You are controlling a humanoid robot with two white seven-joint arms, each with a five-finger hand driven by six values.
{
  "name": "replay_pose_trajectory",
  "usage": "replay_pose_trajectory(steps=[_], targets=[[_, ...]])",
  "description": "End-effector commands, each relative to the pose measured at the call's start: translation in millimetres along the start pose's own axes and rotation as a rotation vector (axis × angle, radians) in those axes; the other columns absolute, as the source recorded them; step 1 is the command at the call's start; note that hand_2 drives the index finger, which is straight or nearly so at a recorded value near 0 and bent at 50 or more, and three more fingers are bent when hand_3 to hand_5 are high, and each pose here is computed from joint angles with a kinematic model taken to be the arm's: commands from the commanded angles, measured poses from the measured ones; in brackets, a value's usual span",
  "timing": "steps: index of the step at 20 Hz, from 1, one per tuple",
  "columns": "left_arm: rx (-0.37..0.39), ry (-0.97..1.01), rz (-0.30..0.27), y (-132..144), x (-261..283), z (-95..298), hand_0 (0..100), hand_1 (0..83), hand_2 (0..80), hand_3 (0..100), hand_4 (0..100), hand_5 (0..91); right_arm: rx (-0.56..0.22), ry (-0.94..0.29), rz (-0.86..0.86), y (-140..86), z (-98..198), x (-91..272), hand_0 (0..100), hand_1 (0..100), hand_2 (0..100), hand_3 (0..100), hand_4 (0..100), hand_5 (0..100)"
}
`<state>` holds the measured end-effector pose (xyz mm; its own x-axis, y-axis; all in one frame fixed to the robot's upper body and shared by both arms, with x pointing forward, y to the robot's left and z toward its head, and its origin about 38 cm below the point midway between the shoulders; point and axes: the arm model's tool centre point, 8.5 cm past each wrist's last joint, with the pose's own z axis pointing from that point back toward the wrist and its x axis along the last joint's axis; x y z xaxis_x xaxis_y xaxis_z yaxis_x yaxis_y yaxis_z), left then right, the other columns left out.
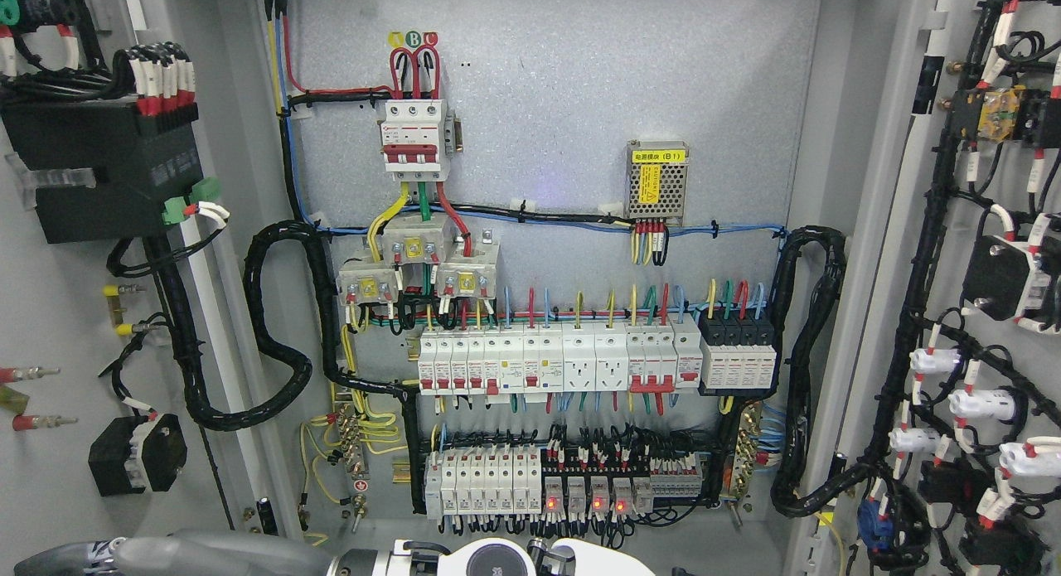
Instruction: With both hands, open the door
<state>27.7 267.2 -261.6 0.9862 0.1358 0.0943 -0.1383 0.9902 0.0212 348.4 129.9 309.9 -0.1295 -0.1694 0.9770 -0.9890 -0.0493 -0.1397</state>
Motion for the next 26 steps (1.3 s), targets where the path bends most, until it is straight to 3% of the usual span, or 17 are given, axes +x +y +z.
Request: replay_pose_trajectory(steps=[1, 7, 11, 14, 20, 26], targets=[[0.013, 0.012, 0.000, 6.6, -4.0, 0.8, 29, 0.0, 2.9, 3, 3, 0.0, 0.022, 0.038, 0.011, 1.9, -2.1, -5.0, 22, 0, 0, 0, 0, 0], [0.014, 0.013, 0.000, 6.8, -4.5, 0.9, 29, 0.0, 2.9, 3, 3, 0.0, 0.030, 0.035, 0.025, 3.3, -2.9, -3.0, 22, 0, 0, 0, 0, 0], [0.013, 0.012, 0.000, 6.6, -4.1, 0.8, 29, 0.0, 2.9, 3, 3, 0.0, 0.016, 0.014, -0.019, 14.0, 2.9, -22.4, 22, 0, 0, 0, 0, 0], [0.013, 0.012, 0.000, 6.6, -4.0, 0.8, 29, 0.0, 2.9, 3, 3, 0.0, -0.019, -0.013, 0.058, 9.9, 8.0, -17.7, 22, 0, 0, 0, 0, 0], [0.013, 0.010, 0.000, 6.4, -3.5, 0.8, 29, 0.0, 2.9, 3, 3, 0.0, -0.190, -0.130, 0.070, -18.6, 37.3, -7.4, 22, 0, 0, 0, 0, 0], [-0.016, -0.082, -0.002, 0.3, 22.4, -1.4, 29, 0.0, 2.9, 3, 3, 0.0, -0.312, -0.216, 0.115, -32.8, 66.2, 7.5, 22, 0, 0, 0, 0, 0]])
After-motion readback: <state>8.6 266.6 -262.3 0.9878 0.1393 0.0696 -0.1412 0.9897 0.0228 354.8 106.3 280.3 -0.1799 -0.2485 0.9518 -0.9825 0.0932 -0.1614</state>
